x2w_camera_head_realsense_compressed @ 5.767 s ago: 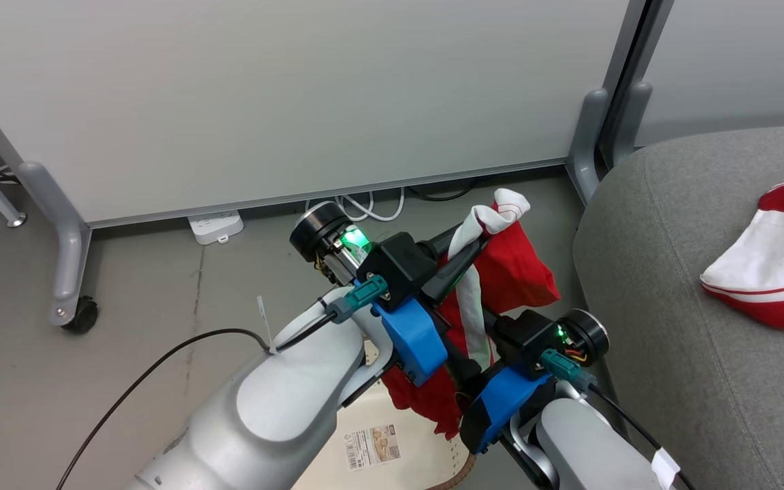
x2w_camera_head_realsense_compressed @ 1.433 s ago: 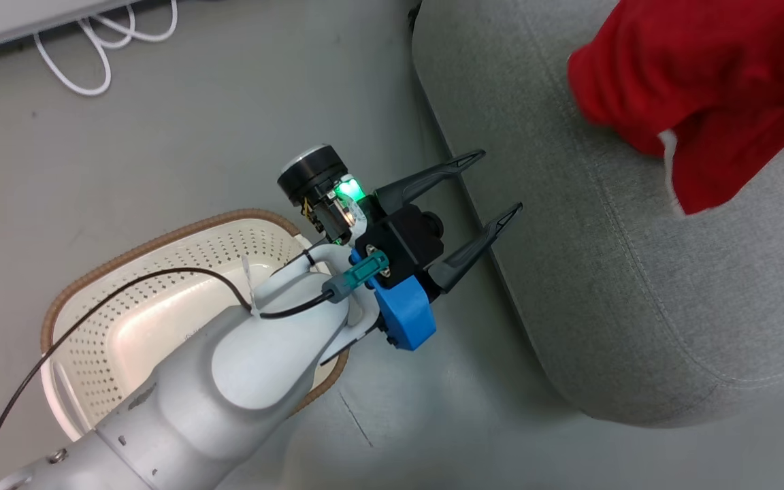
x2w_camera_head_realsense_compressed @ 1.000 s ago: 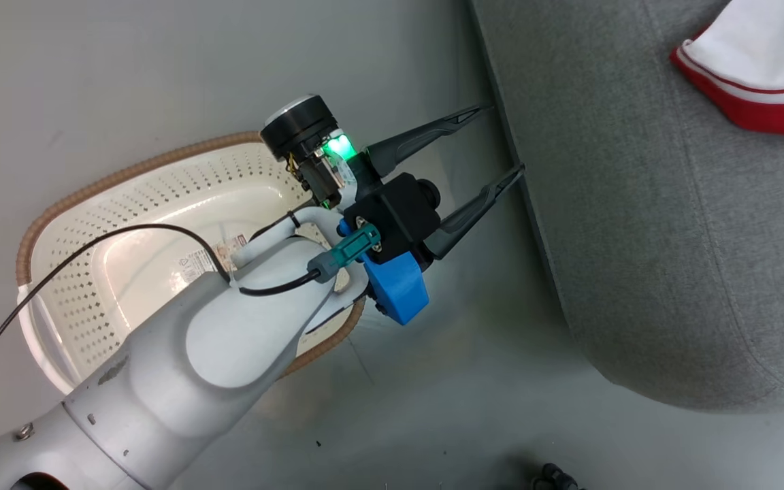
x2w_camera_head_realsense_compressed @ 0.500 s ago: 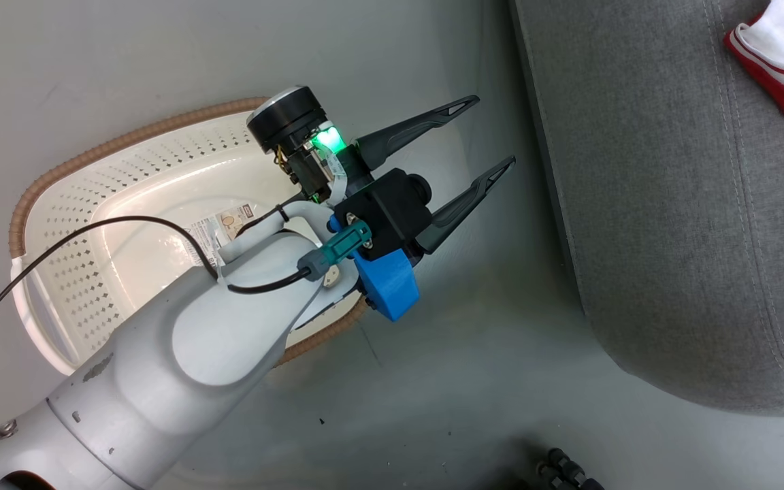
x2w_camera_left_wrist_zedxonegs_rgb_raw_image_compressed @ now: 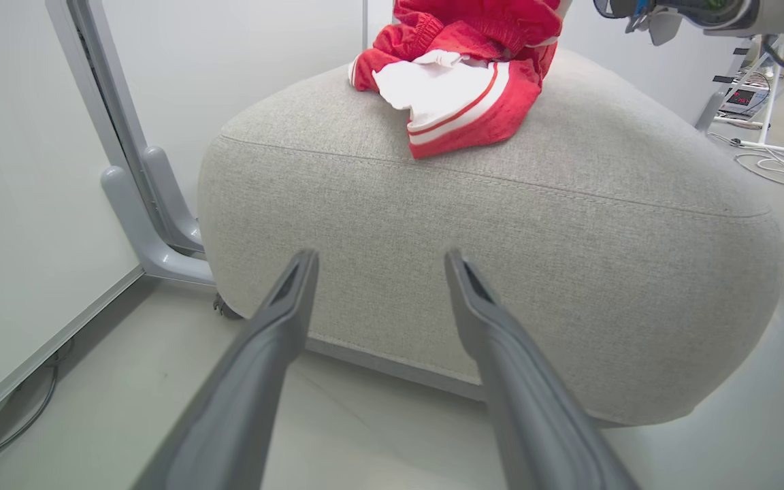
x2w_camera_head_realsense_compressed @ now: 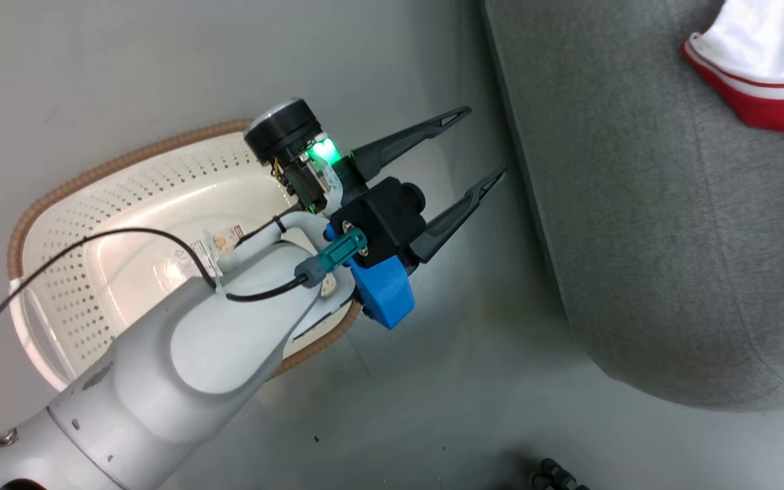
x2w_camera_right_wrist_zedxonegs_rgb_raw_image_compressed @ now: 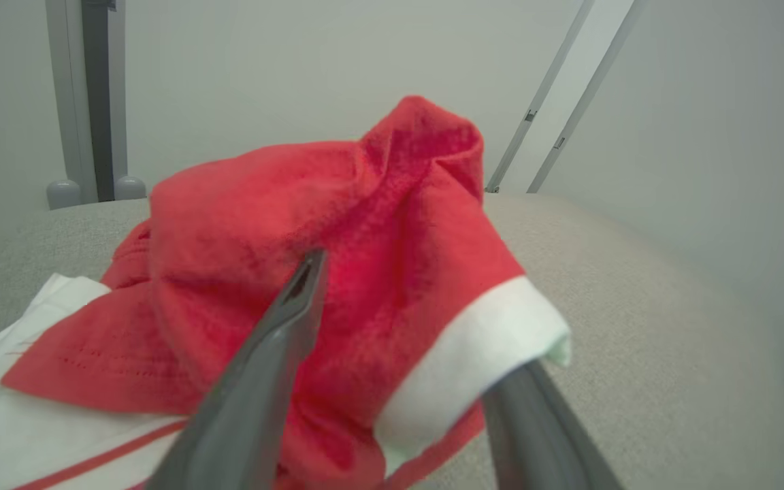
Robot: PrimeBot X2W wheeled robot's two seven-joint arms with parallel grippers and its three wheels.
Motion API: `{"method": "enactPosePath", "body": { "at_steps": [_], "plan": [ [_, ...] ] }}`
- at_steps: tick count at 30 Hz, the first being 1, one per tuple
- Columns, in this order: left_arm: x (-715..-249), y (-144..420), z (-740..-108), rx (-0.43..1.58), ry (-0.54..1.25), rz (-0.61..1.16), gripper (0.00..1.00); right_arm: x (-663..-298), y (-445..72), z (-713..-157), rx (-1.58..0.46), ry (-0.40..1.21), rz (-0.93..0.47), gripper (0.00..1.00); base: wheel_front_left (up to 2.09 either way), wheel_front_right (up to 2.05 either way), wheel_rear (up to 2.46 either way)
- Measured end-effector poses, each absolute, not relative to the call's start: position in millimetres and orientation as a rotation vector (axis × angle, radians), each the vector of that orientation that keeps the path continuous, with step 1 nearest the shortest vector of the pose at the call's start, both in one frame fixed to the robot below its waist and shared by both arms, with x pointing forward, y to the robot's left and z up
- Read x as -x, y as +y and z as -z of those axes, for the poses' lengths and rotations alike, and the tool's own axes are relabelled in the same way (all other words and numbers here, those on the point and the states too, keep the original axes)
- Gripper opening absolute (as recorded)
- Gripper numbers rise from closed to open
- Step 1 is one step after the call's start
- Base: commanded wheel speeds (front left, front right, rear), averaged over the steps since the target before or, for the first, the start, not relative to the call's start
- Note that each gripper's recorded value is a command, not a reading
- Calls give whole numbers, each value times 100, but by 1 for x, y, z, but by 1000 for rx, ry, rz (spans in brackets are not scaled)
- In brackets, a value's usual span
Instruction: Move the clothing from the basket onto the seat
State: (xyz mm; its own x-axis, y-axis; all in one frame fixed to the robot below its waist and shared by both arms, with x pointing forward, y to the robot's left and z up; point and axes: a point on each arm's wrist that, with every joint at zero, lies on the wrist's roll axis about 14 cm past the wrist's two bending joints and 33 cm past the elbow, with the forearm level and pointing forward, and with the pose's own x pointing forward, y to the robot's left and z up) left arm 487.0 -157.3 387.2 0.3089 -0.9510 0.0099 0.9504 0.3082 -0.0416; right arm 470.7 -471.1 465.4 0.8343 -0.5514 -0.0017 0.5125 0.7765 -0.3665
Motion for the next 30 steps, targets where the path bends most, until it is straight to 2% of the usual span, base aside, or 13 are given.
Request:
{"method": "enactPosePath", "body": {
  "at_steps": [10, 16, 23, 30],
  "plan": [
    [-472, -163, -434, 69, -29, 1228, 100, -393, -470, -487, 357, 112, 636, 100, 0, 0, 0],
    [-469, -152, -467, 81, -48, 1140, 100, -368, -453, -522, 378, 32, 597, 100, 0, 0, 0],
    [-470, -117, -515, 114, -111, 961, 100, -372, -413, -553, 361, -78, 465, 100, 0, 0, 0],
    [-474, -53, -544, 117, -163, 730, 100, -398, -348, -561, 303, -152, 266, 100, 0, 0, 0]
  ]
}}
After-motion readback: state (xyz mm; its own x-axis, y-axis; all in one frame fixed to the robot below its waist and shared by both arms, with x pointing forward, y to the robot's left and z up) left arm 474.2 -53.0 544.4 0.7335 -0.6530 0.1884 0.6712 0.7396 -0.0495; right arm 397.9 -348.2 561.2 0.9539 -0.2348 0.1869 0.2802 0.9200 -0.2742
